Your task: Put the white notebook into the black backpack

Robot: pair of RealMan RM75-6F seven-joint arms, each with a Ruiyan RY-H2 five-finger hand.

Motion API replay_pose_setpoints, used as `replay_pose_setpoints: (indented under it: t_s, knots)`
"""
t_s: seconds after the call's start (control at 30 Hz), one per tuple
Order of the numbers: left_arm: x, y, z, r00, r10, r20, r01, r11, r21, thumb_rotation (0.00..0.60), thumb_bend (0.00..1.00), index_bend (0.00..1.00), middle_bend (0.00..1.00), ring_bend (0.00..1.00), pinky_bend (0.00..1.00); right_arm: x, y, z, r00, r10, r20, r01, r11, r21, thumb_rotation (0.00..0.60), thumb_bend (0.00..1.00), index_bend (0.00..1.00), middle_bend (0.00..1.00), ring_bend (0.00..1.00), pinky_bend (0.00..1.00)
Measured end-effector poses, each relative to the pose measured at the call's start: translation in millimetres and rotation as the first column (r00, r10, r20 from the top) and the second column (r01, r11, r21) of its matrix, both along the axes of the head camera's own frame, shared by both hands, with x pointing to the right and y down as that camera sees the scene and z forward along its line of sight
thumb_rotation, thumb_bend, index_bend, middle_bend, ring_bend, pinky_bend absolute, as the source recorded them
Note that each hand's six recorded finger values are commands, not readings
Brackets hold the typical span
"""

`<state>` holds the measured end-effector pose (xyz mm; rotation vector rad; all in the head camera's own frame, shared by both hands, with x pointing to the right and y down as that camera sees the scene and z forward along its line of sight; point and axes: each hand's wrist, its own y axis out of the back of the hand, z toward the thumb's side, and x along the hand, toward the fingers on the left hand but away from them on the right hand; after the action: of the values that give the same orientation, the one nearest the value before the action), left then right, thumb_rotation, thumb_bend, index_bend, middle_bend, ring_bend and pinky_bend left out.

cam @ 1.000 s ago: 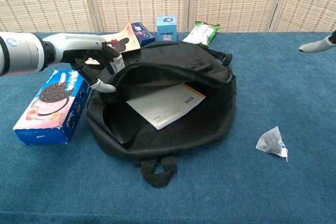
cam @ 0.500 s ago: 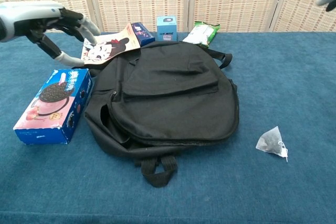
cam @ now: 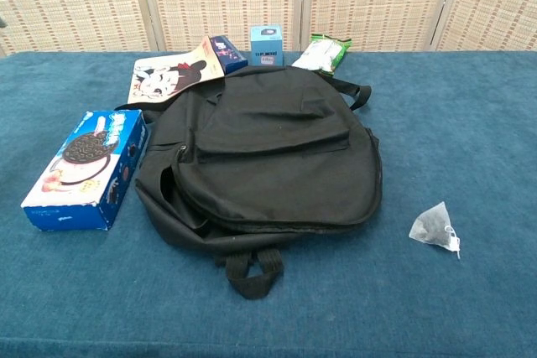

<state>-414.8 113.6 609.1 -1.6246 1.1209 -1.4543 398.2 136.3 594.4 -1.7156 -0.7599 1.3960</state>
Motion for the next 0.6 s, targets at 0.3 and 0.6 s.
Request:
replay_pose_setpoints:
  t_s: [0.3,0.6]
  knots:
    - [-32.0,50.1,-23.3,0.997,-0.012,0.079,0.014,1.0,-0.019,0.6,0.23,0.3,0.24,0.19,0.09,20.7,13.8,-8.9,0.999,0.046,-0.011,-0.046,0.999,0.001,0.6,0.16,0.35,0.33,0.16,0.12]
    - [-46.1,88.9,-43.9,0.992,-0.061,0.111,0.065,0.998,-0.028,0.6,0.23,0.3,0.23,0.19,0.08,36.0,27.4,-30.5,0.995,0.089,-0.047,-0.084,0.991,0.101,0.6,0.16,0.35,0.33,0.16,0.12]
